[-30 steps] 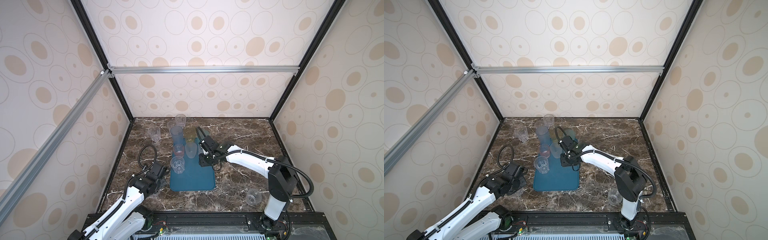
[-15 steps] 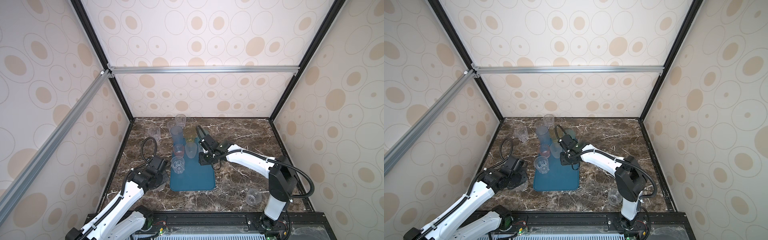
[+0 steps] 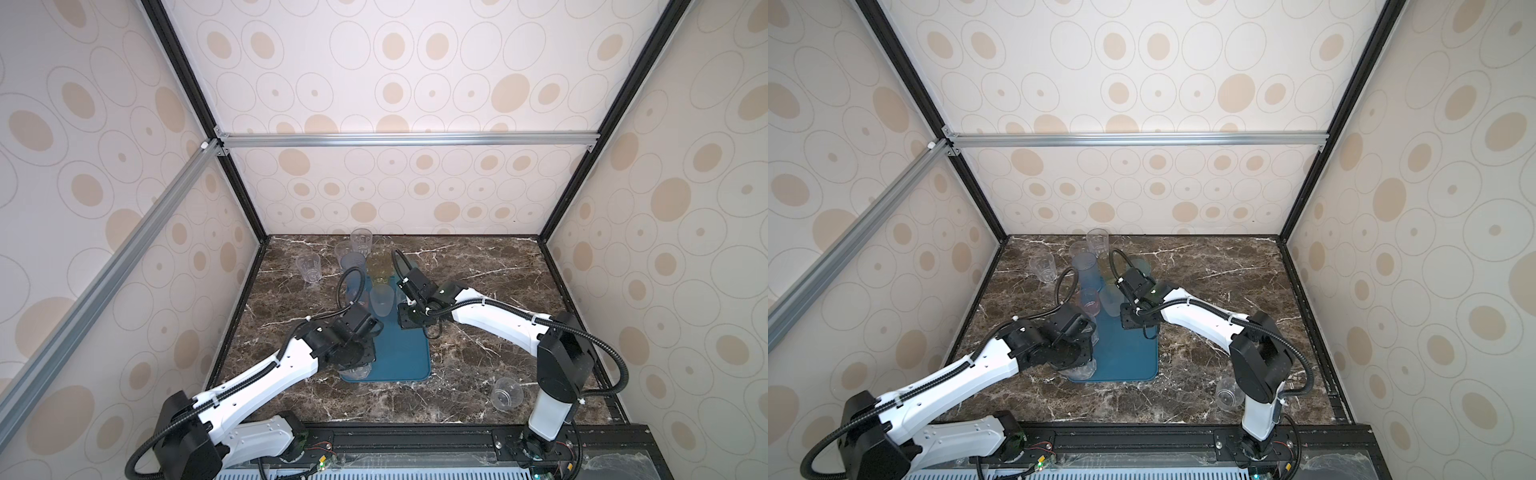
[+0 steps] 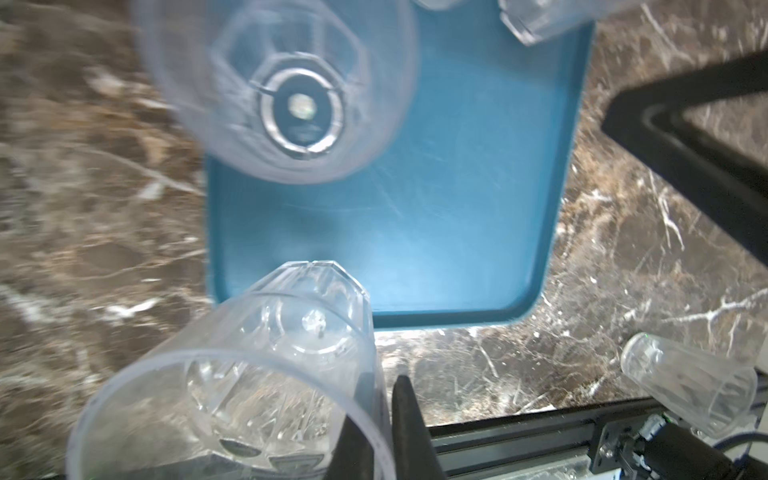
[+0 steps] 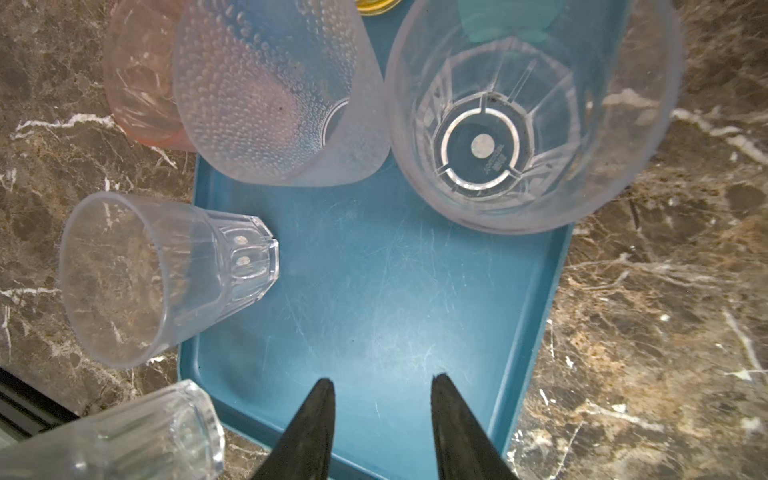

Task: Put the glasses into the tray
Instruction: 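Lower the clear glass onto the tray and open the left gripper, then withdraw the left gripper while the right gripper moves to the nearest clear glass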

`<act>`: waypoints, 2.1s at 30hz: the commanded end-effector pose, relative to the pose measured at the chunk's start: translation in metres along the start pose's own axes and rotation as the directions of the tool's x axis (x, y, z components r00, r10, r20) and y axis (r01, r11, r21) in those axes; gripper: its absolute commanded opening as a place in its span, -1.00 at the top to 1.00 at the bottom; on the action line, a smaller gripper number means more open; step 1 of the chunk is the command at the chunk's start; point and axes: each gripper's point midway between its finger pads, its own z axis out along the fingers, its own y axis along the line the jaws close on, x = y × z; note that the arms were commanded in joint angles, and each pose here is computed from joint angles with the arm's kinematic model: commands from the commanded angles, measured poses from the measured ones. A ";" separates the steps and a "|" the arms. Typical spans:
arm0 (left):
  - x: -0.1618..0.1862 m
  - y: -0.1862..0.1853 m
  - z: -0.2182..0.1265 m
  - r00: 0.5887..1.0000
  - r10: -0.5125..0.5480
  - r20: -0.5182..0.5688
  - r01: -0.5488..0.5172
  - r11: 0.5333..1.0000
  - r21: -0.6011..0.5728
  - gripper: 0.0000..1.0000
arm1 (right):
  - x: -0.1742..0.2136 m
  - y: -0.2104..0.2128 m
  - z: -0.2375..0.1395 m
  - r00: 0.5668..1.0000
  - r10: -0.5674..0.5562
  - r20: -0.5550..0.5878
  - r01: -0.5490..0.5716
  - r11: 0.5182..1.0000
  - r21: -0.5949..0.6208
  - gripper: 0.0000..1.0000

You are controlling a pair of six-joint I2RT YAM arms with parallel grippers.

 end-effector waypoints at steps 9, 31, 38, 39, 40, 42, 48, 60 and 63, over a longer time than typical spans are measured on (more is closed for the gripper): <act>-0.014 -0.107 0.031 0.977 0.211 0.023 -0.212 0.975 0.070 1.00 | -0.010 -0.061 -0.006 0.982 0.187 0.005 -0.187 0.982 0.015 0.17; -0.059 -0.164 0.081 0.844 0.537 0.007 -0.535 0.842 -0.073 0.53 | -0.001 -0.143 -0.028 0.945 0.326 0.036 -0.328 0.941 0.086 0.17; -0.076 -0.182 0.042 0.844 0.524 0.117 -0.525 0.851 -0.030 0.10 | 0.001 -0.137 -0.030 0.943 0.331 0.020 -0.331 0.942 0.057 0.17; -0.076 -0.182 0.037 0.842 0.524 0.125 -0.525 0.851 -0.028 0.07 | 0.002 -0.134 -0.031 0.945 0.326 0.012 -0.326 0.944 0.045 0.16; -0.077 -0.182 0.032 0.842 0.523 0.134 -0.524 0.851 -0.026 0.05 | 0.003 -0.130 -0.033 0.948 0.319 0.000 -0.319 0.947 0.030 0.15; -0.078 -0.180 0.022 0.839 0.522 0.152 -0.525 0.851 -0.023 0.03 | 0.006 -0.124 -0.036 0.951 0.309 -0.018 -0.309 0.951 0.008 0.12; -0.090 -0.162 -0.017 0.827 0.496 0.265 -0.507 0.861 -0.029 -0.03 | 0.019 -0.100 -0.047 0.961 0.261 -0.088 -0.269 0.958 -0.101 -0.03; -0.134 -0.079 -0.061 0.811 0.305 0.499 -0.331 0.943 -0.039 0.00 | 0.024 -0.071 -0.022 0.970 0.194 -0.148 -0.208 0.974 -0.089 -0.02; -0.135 -0.072 -0.064 0.807 0.281 0.520 -0.317 0.948 -0.019 0.00 | 0.020 -0.062 -0.012 0.971 0.181 -0.159 -0.197 0.977 -0.088 0.05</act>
